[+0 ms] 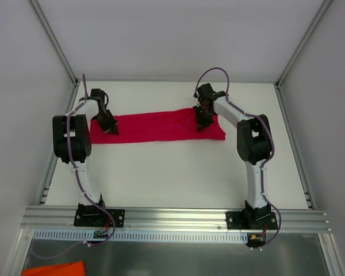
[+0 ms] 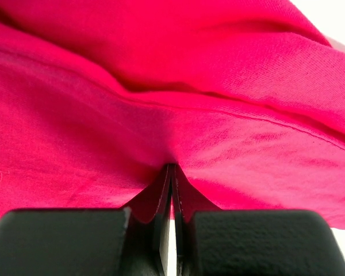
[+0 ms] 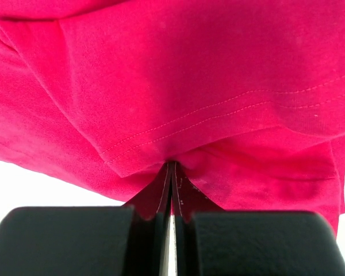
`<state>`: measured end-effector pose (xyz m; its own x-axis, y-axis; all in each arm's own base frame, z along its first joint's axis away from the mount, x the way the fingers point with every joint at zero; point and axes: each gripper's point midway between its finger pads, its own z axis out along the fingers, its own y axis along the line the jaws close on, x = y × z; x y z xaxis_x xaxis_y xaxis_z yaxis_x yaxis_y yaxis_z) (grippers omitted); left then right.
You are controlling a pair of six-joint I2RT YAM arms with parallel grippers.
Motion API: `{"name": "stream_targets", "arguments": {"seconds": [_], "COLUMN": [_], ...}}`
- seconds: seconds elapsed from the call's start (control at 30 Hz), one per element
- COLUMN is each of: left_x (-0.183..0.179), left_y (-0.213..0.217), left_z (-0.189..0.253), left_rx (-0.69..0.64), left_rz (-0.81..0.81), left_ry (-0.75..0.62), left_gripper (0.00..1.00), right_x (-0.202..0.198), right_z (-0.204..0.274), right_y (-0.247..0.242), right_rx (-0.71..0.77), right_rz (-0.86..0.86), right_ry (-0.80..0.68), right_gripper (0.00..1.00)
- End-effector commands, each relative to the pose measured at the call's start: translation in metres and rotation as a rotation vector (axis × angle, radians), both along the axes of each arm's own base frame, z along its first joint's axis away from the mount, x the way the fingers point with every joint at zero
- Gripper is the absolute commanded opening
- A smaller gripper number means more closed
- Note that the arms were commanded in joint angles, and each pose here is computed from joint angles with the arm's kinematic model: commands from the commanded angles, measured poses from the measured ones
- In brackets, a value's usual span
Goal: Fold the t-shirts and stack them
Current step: Fold the other side of the tshirt into a rectangle
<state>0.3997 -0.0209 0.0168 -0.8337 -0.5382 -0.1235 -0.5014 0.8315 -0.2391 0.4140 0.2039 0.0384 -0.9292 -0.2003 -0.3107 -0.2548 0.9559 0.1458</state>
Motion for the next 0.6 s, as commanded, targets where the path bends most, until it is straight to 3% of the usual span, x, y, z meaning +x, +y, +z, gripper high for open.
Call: {"name": "stream_targets", "arguments": {"seconds": [0.0,0.37,0.57], "left_x": [-0.034,-0.086,-0.094], "left_y": [-0.009,-0.030,-0.029], "left_z": [-0.008,-0.006,0.000], "left_rx": [-0.020,-0.034,-0.032], "left_rz": [0.000,-0.048,-0.048], "left_ry": [0.106,0.157,0.144], "left_gripper": [0.00,0.00,0.00], "right_x": [0.013,0.047,0.056], "right_z": [0.018,0.026,0.023], "right_y": [-0.001,0.011,0.013], "right_rx": [-0.019,0.008,-0.003], "right_rz": [0.011,0.003,0.006], "right_ry": [-0.056,-0.068,-0.058], "right_gripper": [0.01,0.01,0.01]}}
